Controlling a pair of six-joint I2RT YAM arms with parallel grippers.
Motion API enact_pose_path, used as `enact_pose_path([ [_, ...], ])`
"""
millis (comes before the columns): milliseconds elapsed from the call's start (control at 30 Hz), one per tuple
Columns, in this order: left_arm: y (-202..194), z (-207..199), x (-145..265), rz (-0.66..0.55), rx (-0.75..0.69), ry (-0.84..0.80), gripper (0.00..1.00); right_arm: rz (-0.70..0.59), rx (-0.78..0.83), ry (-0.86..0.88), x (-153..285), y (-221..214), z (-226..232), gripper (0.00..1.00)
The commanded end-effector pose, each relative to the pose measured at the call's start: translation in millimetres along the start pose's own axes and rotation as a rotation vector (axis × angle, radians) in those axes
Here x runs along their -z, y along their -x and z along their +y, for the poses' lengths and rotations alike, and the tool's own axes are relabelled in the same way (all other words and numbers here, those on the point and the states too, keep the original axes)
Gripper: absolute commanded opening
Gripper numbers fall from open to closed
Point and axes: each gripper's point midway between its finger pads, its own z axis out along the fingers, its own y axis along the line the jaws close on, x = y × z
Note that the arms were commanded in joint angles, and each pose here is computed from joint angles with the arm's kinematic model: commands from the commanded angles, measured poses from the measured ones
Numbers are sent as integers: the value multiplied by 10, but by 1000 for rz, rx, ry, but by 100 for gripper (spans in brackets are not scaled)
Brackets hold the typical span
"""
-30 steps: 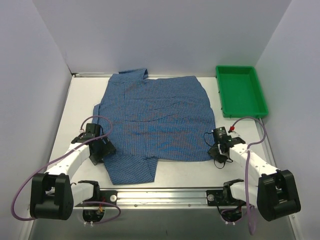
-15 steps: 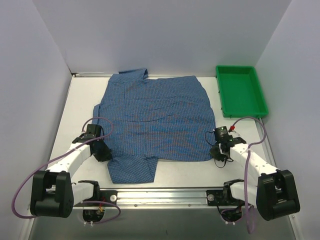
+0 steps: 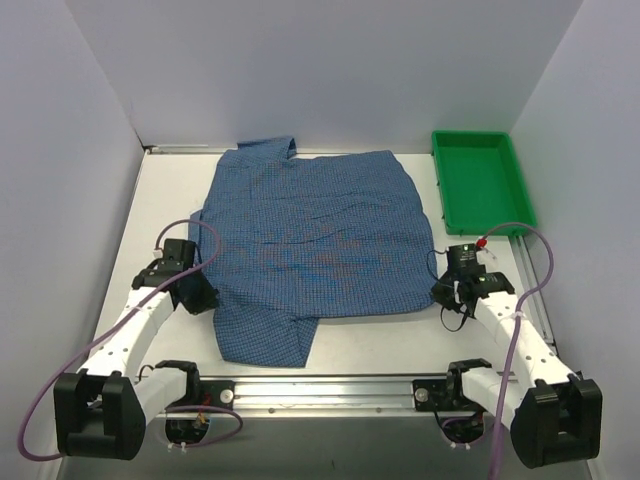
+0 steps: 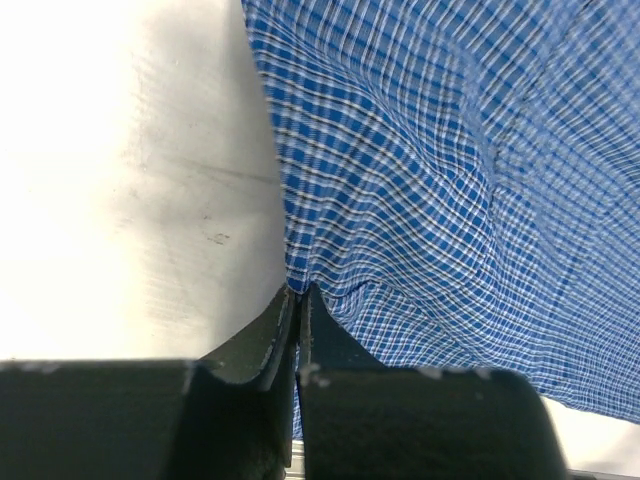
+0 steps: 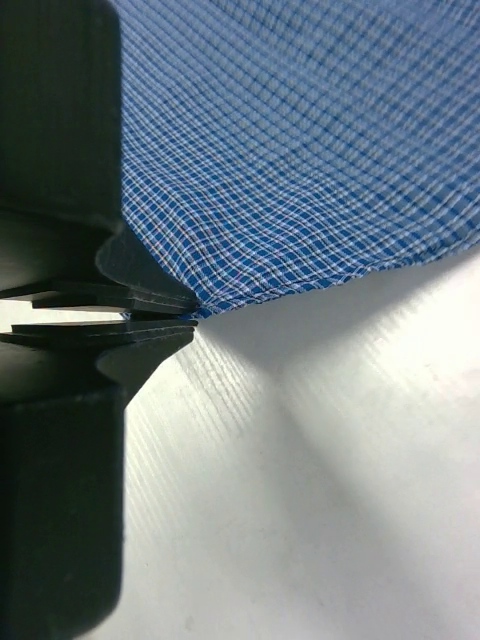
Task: Fold and stack the long sleeve shirts
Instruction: Fold the shirt
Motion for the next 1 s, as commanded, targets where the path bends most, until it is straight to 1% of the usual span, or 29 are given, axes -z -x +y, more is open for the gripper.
enact_pose_path([
  [0,150,-47,153,-43,-21,-1,3,-23,22,9,182,163,37,0],
  [167,282,-144,217,-63,-32,-14,3,-38,41,36,284,341,175,0],
  [300,433,-262,263,-81,-37,-27,3,-62,50,65,375,570,392,0],
  [400,574,-378,325,-96,-38,-49,3,-33,70,43,291,659,496,0],
  [467,693,-462,385,-117,-36,-66,3,-49,71,62,330,806,642,0],
  [500,728,-488,403,-125,-35,-72,3,-32,81,45,264,820,660,0],
  [533,772,-520,422,-135,-33,-79,4,-53,82,58,296,940,760,0],
  [600,878,-577,432,-150,-27,-85,4,-33,93,45,206,995,835,0],
  [633,903,-593,419,-149,-24,-84,4,-44,96,60,226,1084,929,0],
  [733,1018,-657,343,-151,-14,-82,4,-19,109,42,86,1144,1019,0],
  [767,1032,-667,275,-139,-11,-72,4,-31,110,54,100,1221,1100,0],
  [800,1074,-689,242,-146,-7,-76,4,-10,113,37,3,1210,1106,0],
  [833,1077,-719,172,-119,-1,-82,4,-17,110,44,-4,1272,1165,0],
  [933,1190,-781,69,-122,5,-84,4,0,113,13,-166,1290,1188,0],
  [967,1197,-781,-26,-104,6,-69,4,5,111,4,-208,1294,1194,0],
])
